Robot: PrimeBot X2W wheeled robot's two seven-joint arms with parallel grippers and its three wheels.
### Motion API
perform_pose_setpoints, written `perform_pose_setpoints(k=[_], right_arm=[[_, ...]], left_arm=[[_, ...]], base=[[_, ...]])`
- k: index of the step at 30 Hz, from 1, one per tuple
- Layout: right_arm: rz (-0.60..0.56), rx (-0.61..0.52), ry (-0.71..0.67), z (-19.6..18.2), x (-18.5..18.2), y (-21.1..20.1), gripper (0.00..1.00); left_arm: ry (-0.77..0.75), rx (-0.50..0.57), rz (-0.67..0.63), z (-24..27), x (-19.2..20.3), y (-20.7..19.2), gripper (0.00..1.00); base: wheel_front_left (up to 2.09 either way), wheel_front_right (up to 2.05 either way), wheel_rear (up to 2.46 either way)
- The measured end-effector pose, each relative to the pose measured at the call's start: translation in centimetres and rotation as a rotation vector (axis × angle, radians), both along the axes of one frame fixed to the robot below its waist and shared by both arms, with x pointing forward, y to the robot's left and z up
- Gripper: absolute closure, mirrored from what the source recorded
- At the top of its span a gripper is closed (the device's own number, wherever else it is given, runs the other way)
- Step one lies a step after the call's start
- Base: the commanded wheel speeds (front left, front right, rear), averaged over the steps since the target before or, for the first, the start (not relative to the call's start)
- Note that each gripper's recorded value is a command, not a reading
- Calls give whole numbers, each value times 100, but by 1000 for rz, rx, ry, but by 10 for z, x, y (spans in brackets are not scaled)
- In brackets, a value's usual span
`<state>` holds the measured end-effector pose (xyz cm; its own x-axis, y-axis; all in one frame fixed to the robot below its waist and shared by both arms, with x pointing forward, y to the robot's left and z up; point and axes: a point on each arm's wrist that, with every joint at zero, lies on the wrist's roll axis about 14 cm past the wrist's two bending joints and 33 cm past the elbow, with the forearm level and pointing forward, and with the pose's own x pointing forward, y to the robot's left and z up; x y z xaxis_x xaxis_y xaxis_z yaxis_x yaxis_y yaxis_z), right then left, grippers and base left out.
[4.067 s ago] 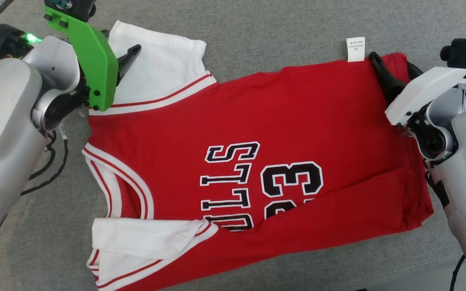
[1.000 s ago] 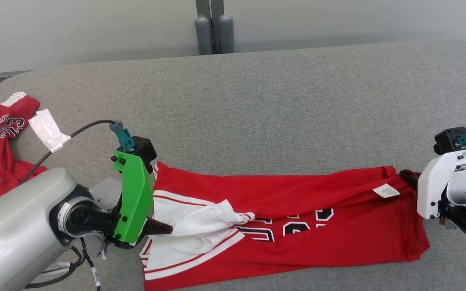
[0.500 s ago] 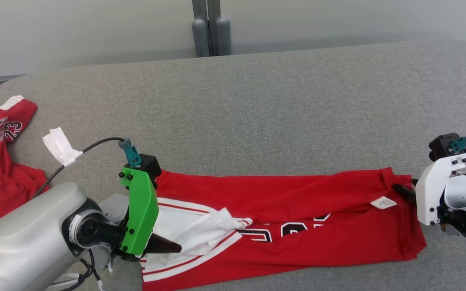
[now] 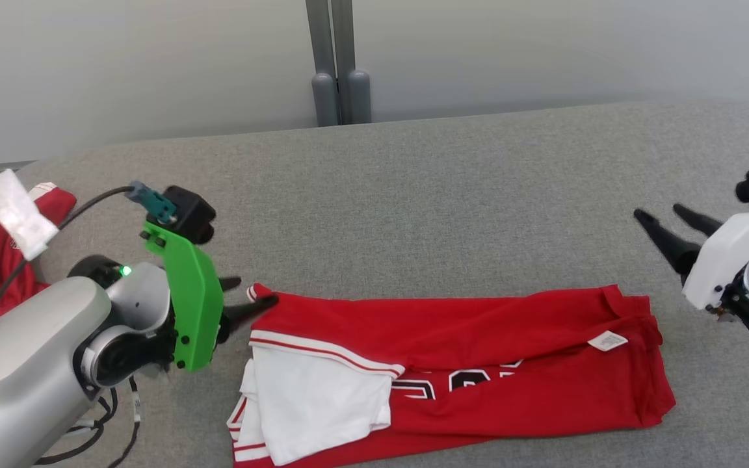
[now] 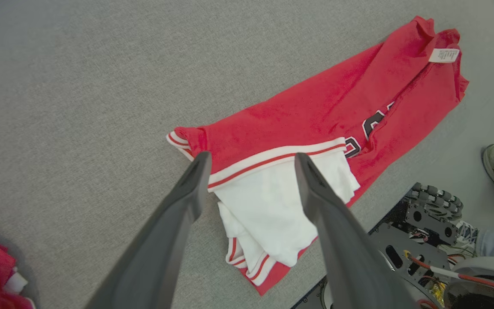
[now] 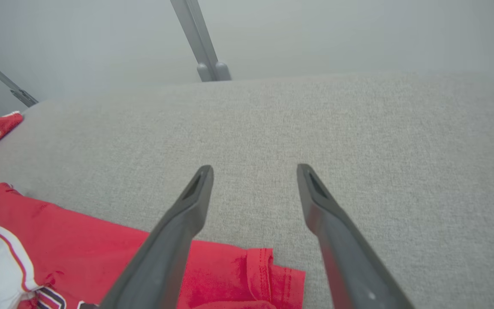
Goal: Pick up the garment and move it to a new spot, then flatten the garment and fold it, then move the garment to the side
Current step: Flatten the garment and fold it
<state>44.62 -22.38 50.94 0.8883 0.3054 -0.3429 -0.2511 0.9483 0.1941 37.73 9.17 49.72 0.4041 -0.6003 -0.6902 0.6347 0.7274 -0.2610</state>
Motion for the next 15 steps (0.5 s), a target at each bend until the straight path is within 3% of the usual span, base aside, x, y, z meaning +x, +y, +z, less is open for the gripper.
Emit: perform_pose_setpoints(k=[5, 15], right_arm=[[-54, 89, -299, 56, 7, -6, 0], [-227, 181, -499, 68, -16, -28, 0]], left_arm=[[-350, -111, 180, 47, 37, 21, 0], [-784, -268, 587, 94, 36, 89, 0]], base=[[0, 0, 0], [0, 0, 0]])
